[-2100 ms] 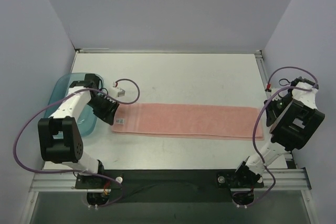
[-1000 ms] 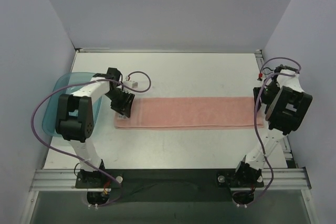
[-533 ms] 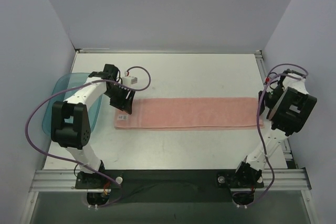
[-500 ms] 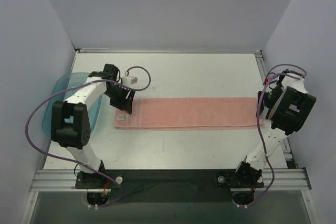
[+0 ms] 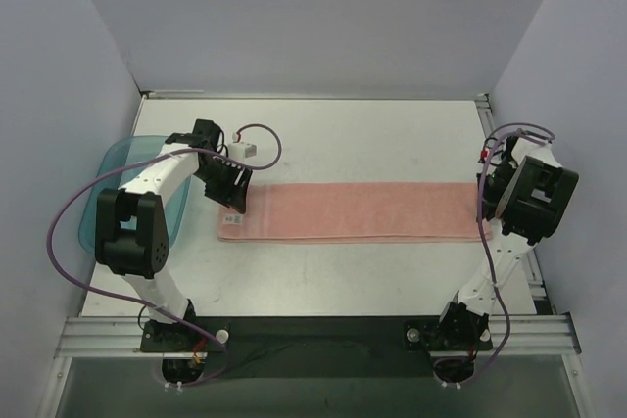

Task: Roll the towels
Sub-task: Fold the towel

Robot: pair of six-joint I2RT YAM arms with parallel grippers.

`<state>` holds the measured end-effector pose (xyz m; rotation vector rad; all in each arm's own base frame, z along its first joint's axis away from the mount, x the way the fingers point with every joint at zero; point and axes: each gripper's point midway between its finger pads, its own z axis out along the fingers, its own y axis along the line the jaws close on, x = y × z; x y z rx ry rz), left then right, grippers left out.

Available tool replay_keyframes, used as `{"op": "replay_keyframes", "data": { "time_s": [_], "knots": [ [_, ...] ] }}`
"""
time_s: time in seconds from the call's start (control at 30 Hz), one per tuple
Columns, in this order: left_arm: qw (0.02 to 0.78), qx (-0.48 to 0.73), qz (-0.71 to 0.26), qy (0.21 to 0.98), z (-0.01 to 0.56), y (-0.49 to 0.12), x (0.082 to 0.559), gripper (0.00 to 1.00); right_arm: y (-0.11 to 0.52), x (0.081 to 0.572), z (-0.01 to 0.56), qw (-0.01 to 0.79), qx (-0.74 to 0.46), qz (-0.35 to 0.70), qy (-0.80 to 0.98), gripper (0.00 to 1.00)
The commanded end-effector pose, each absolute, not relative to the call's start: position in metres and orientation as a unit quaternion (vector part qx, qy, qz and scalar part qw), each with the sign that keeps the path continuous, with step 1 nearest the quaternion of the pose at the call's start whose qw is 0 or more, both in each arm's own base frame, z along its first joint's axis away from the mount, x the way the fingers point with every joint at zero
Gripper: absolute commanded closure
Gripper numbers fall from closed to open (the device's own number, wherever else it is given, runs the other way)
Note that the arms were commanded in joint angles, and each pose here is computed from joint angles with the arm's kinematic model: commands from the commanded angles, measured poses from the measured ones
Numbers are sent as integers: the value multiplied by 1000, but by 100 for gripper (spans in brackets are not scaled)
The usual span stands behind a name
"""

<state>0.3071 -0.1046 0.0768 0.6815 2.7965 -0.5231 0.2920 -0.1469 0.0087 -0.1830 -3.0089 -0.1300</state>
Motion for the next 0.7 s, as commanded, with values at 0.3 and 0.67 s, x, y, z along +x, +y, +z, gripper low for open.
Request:
{"op": "replay_keyframes", "data": {
  "time_s": [0.3, 0.67],
  "knots": [
    [154, 236, -194, 940, 110, -112, 308, 35, -178, 291, 78, 9, -26, -15, -1000, 100],
    [133, 212, -236, 939, 97, -124, 301, 25, -82, 294, 131, -35, 53, -98, -993, 100]
  ]
}}
